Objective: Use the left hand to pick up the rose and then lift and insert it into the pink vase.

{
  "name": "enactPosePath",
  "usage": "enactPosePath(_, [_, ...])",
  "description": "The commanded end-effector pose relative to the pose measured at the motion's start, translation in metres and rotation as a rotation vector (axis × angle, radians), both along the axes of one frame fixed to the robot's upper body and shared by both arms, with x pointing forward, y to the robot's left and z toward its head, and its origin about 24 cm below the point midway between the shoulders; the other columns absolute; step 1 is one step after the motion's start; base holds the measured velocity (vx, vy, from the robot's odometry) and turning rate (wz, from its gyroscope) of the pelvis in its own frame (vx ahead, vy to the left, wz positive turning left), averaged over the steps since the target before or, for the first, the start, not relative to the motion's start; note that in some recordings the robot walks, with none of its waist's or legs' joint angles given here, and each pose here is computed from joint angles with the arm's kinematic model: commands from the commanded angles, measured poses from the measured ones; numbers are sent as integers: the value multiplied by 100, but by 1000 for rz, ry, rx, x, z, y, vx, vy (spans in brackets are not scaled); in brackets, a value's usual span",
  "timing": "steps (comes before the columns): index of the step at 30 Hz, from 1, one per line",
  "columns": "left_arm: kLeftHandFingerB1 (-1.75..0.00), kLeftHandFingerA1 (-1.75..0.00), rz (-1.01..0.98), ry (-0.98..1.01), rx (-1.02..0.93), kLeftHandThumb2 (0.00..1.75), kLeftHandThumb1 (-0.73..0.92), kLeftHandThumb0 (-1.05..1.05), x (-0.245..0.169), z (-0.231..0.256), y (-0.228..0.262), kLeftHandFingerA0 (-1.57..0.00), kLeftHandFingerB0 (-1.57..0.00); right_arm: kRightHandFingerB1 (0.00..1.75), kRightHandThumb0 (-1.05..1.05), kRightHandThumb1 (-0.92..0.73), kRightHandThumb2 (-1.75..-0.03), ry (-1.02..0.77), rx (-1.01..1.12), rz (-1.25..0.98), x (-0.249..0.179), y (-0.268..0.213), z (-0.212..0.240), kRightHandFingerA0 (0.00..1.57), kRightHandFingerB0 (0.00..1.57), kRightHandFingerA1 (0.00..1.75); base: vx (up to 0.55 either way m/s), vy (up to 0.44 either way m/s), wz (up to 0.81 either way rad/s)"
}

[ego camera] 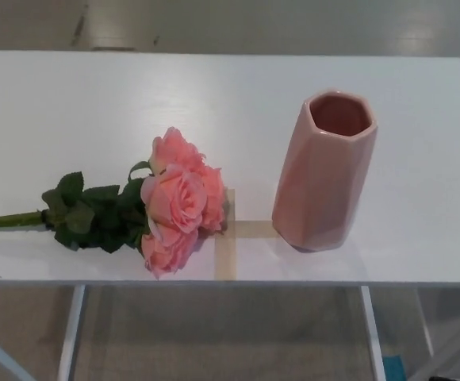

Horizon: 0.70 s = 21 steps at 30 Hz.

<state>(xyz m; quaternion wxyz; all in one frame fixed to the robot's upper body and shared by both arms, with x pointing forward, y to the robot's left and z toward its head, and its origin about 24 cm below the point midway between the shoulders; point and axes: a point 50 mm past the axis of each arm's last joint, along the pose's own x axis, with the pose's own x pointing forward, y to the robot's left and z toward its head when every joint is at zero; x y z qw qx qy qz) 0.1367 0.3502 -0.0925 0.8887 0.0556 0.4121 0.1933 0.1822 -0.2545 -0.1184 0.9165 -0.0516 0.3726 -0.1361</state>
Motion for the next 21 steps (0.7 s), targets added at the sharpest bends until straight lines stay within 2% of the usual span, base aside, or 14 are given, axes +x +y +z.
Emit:
enactPosePath(1, [-34,-40,8,-15,-19,57,56,-17,-5,-1,2,-56,-40,47,-20,-61,-57,-33,-7,-18,-1,-3,2,63,54,52,0,0,0])
enactPosePath(4, [-34,-40,14,-22,-25,56,54,-17,-5,-1,2,-56,-38,47,-20,-61,-57,-31,-8,-25,-1,-3,1,63,54,52,0,0,0])
enactPosePath(6, [-33,-38,2,-44,-33,54,49,-18,-3,1,1,-49,-35,47,-20,-61,-57,-29,-11,-24,-1,-3,1,64,54,52,0,0,0])
enactPosePath(8, [-33,-38,-7,-52,-34,54,49,-18,-2,1,0,-49,-35,47,-20,-61,-57,-29,-11,-23,-1,-3,1,64,54,52,0,0,0])
enactPosePath(9, [-34,-38,-38,-66,-30,57,41,-27,-3,3,0,-33,-26,47,-20,-61,-57,-28,-6,-19,-2,-1,0,64,55,52,0,0,0])
enactPosePath(14, [-34,-38,-85,-88,-28,57,41,-27,-7,6,-1,-33,-26,47,-20,-61,-57,-24,-2,-12,-5,2,-2,64,55,52,0,0,0])
enactPosePath(15, [-30,-33,-220,-137,-10,57,41,-36,-12,20,2,-15,-15,47,-20,-61,-57,-34,-1,-4,-2,4,-1,64,55,52,0,0,0])
enactPosePath(16, [-47,-50,-299,-162,-5,83,30,-23,-15,29,3,-1,0,47,-20,-61,-57,-40,-4,5,0,6,0,64,55,52,0,0,0])
enactPosePath(17, [-47,-50,-321,-173,-5,83,30,-23,-17,33,4,-1,0,47,-20,-61,-57,-43,-9,11,0,7,0,64,55,52,0,0,0])
enactPosePath(18, [-25,-26,-351,-235,3,56,39,-36,-22,45,4,-7,-10,48,-20,-61,-57,-54,-16,26,1,6,1,64,56,52,0,0,0])
enactPosePath(20, [-25,-26,-363,-260,5,56,39,-36,-25,52,4,-7,-10,48,-20,-61,-57,-58,-20,32,1,6,2,64,56,52,0,0,0])
enactPosePath(21, [-22,-22,-398,-323,53,61,37,-41,-30,64,-2,-6,-8,48,-20,-60,-57,-57,-40,40,-1,3,2,64,56,51,0,0,0])
